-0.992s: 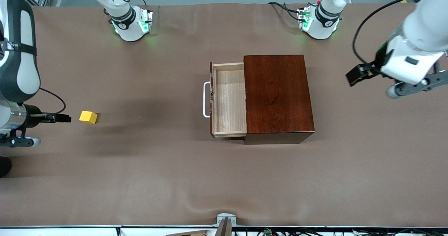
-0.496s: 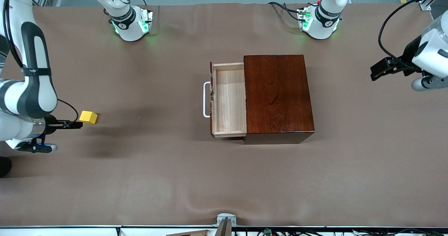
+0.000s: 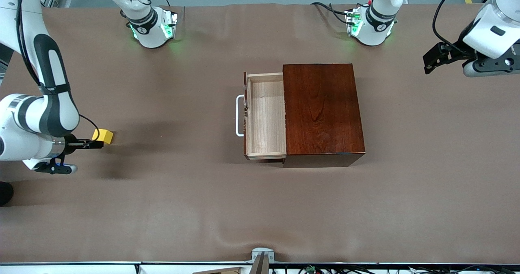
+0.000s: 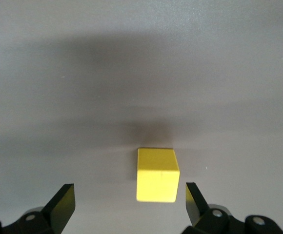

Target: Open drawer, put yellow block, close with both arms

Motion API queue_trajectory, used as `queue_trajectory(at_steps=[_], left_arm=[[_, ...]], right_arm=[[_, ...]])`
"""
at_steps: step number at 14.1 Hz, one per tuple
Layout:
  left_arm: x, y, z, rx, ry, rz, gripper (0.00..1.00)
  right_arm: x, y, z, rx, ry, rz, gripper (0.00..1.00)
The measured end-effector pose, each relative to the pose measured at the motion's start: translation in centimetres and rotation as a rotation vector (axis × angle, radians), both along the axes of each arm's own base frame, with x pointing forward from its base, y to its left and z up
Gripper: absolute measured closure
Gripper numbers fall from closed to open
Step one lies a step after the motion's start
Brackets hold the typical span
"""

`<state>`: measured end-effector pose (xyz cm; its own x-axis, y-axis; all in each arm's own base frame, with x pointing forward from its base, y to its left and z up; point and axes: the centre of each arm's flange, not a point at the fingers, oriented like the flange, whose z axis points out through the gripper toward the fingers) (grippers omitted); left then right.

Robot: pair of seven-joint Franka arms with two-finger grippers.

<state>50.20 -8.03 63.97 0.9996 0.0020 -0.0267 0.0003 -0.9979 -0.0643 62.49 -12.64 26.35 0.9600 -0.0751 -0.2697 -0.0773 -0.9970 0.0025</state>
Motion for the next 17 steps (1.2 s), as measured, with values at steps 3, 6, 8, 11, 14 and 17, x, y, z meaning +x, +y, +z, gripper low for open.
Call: queue_trajectory(at_steps=[3,6,8,11,14,17], left_arm=[[-0.2,0.4,0.3,-0.001,-0.006,-0.025,0.0],[-0.3,0.7,0.7,-0.002,-0.017,-0.03,0.0],[-0.2,1.4,1.0,-0.005,-0.023,-0.037,0.0],[0.0,3.0,1.1,-0.025,-0.021,-0.044,0.0],[0.1,3.4,1.1,-0.038,-0.021,-0.041,0.0],[0.0,3.2,1.3,-0.041,-0.025,-0.045,0.0]], right_arm=[[-1.4,-1.8,-2.1,0.008,-0.018,0.015,0.0],[-2.1,-2.1,-3.2,0.008,-0.026,0.016,0.0],[-2.8,-1.9,-4.6,0.006,-0.039,0.018,0.0],[-3.9,-1.7,-6.1,0.005,-0.041,0.019,0.0],[-4.1,-1.7,-6.3,0.011,-0.038,0.036,0.13],[-4.4,-2.3,-6.4,0.016,-0.036,0.048,0.44]])
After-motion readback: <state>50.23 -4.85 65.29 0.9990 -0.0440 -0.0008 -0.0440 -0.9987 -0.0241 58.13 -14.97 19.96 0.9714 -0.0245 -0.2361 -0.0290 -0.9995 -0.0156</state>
